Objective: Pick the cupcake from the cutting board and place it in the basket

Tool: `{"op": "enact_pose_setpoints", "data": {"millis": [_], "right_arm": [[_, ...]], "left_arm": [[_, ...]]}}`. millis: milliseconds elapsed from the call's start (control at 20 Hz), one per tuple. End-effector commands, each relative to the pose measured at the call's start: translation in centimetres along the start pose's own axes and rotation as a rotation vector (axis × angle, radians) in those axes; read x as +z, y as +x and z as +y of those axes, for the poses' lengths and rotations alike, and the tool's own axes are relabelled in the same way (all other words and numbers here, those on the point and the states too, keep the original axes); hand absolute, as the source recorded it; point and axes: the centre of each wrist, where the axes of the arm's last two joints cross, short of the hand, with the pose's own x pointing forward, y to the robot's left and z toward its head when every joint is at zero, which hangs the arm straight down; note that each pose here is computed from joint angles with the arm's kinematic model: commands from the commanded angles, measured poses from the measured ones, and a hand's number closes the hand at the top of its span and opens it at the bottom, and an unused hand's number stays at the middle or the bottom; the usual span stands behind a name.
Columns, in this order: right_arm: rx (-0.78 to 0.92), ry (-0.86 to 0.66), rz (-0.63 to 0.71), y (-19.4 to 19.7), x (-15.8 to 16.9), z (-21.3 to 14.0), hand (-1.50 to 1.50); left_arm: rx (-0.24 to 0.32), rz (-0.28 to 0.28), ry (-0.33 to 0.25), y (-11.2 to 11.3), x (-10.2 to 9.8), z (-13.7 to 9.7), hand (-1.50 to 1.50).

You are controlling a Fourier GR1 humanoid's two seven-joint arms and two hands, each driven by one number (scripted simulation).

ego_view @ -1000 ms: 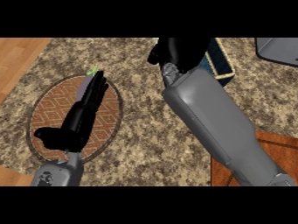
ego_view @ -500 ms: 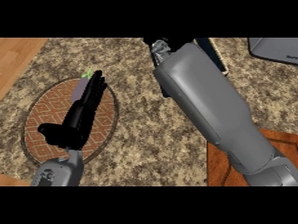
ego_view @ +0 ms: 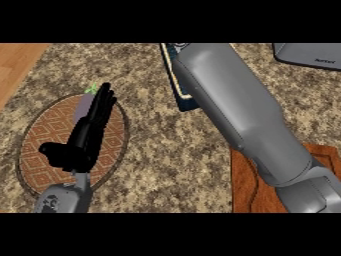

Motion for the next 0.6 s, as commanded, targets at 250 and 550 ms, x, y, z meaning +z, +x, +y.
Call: {"op": "enact_pose_setpoints", "data": {"millis": [250, 550], "right_arm": [[-0.002, -0.002, 0.275, 0.1, -0.4, 1.7, 1.5], [0.063, 0.055, 0.277, -0.8, 0.2, 3.4, 1.5]], "left_arm": [[-0.001, 0.008, 0.045, -0.5, 1.0, 1.9, 0.0], [-0.007, 0.003, 0.053, 0.0, 0.1, 2.1, 0.0]]}}
